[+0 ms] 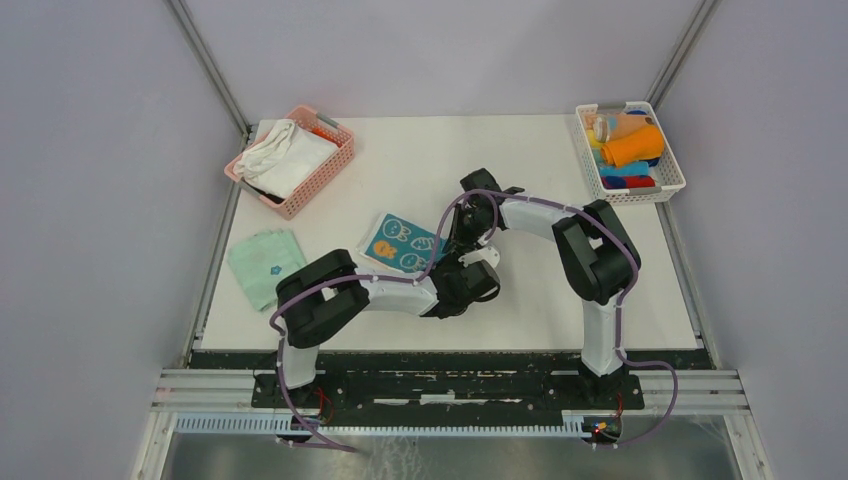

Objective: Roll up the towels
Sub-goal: Roll the towel at the center of the board.

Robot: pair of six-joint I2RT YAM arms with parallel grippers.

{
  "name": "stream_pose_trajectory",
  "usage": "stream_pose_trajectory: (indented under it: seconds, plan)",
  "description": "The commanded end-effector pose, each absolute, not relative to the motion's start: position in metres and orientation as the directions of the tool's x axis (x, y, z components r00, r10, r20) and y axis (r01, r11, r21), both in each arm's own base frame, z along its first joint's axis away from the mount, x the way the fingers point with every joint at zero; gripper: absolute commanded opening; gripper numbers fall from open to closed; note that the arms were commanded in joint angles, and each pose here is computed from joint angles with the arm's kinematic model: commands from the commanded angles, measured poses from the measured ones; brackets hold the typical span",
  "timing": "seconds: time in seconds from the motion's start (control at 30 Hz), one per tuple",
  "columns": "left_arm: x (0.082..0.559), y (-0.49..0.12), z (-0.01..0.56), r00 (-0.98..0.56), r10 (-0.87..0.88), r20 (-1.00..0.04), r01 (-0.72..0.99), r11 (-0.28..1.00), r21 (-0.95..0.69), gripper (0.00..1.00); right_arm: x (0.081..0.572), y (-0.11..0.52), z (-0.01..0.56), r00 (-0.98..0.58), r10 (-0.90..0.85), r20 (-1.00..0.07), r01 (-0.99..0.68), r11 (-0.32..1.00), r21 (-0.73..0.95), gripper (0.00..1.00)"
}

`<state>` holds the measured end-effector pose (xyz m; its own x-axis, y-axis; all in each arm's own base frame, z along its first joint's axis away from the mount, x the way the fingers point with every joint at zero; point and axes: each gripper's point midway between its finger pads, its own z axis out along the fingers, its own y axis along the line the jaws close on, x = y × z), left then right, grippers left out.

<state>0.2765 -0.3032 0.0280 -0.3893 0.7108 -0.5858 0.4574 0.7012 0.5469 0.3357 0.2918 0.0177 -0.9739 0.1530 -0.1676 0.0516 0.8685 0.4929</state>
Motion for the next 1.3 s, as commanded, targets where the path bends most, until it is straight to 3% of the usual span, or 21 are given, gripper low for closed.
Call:
stream_pose_trajectory:
  seconds: [0.0, 0.47, 0.63, 0.83, 0.93, 1.07, 1.27]
  plan:
    - [0.284, -0.295, 0.028, -0.368, 0.763, -0.531, 0.430, 0.647, 0.630, 0.50, 0.321, 0.283, -0.004, -0.987, 0.117, -0.111, 0.058, 0.899, 0.434, 0.22]
    - [0.287, -0.287, 0.021, -0.391, 0.782, -0.486, 0.417, 0.621, 0.664, 0.55, 0.318, 0.286, -0.004, -0.990, 0.103, -0.096, 0.048, 0.890, 0.453, 0.22]
    - [0.278, -0.271, 0.007, -0.458, 0.761, -0.459, 0.421, 0.640, 0.642, 0.46, 0.321, 0.290, 0.005, -0.989, 0.101, -0.111, 0.037, 0.880, 0.473, 0.22]
    - [0.262, -0.255, -0.001, -0.545, 0.700, -0.462, 0.415, 0.704, 0.577, 0.24, 0.329, 0.293, 0.022, -0.983, 0.110, -0.144, 0.021, 0.859, 0.511, 0.23]
    - [0.255, -0.262, 0.000, -0.591, 0.625, -0.510, 0.443, 0.780, 0.442, 0.18, 0.333, 0.299, 0.037, -0.979, 0.108, -0.175, -0.009, 0.829, 0.560, 0.25]
    - [0.249, -0.282, 0.009, -0.685, 0.434, -0.585, 0.483, 0.872, 0.080, 0.14, 0.339, 0.308, 0.069, -0.963, 0.116, -0.244, -0.067, 0.774, 0.630, 0.33]
    - [0.249, -0.289, 0.026, -0.815, 0.149, -0.560, 0.408, 0.833, -0.372, 0.13, 0.351, 0.308, 0.108, -0.919, 0.230, -0.319, -0.094, 0.659, 0.746, 0.50]
